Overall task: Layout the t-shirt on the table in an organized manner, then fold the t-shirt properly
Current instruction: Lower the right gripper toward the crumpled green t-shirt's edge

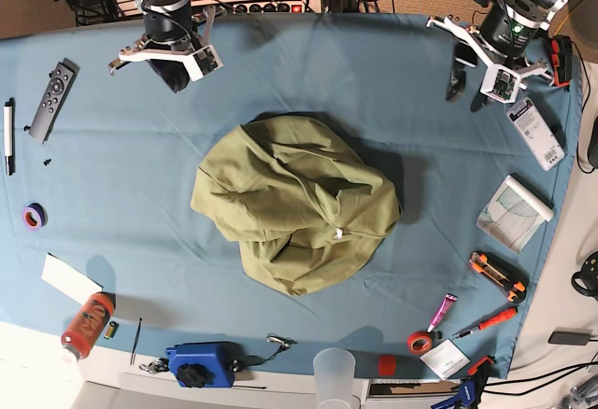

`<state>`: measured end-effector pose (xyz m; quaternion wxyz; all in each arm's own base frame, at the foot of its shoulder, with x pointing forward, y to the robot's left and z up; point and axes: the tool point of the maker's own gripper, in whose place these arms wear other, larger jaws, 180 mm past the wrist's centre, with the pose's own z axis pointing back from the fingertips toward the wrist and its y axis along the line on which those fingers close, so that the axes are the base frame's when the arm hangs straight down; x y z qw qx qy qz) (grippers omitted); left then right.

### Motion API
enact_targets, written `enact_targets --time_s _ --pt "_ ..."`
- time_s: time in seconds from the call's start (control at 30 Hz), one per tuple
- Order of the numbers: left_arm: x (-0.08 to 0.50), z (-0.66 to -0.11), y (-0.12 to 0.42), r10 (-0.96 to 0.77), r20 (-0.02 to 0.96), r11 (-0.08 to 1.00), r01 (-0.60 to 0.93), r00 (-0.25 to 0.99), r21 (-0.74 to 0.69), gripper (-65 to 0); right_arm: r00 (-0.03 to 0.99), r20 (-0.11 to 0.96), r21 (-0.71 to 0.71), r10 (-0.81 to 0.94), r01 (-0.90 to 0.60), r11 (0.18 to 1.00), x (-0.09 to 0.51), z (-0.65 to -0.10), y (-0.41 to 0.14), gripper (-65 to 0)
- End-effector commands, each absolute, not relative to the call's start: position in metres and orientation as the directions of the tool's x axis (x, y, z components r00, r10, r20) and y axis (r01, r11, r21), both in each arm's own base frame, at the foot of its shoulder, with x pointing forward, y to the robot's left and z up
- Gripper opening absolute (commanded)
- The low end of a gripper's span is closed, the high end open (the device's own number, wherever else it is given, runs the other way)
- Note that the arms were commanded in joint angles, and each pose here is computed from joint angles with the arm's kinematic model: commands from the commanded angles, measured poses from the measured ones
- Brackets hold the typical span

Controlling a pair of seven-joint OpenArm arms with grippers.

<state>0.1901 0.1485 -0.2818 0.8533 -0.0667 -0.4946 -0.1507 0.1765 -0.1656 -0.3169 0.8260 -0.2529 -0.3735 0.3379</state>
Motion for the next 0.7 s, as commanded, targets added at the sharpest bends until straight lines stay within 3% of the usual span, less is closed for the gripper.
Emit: enact_targets --time_s 0.0,0.07,0.1,0.33,0.67 --pt "0.193 -0.270 0.145 -0.192 0.889 0.939 0.341 0.415 0.043 -32.4 0.475 0.458 -0.684 0.751 -0.351 0.640 0.179 -0.308 -0.166 -48.6" --pt "0.194 -0.267 0.143 -0.190 0.897 0.936 0.351 0.399 0.043 -26.5 0.475 0.462 -0.682 0.749 -0.349 0.642 0.180 -0.308 -0.165 -39.7" --pt "0.194 -0.267 0.143 -0.190 0.897 0.936 0.350 0.399 0.043 -25.3 0.469 0.467 -0.682 0.749 -0.349 0.643 0.180 -0.308 -0.164 -38.7" --pt "0.201 -0.262 0.143 -0.190 0.907 0.936 0.349 0.377 0.052 -25.3 0.440 0.580 -0.613 0.686 -0.319 0.723 0.211 -0.300 -0.152 -38.8" --pt "0.204 -0.260 0.143 -0.189 0.911 0.936 0.348 0.367 0.054 -25.3 0.383 0.575 -0.570 0.723 -0.447 0.689 0.251 -0.328 -0.136 -38.8"
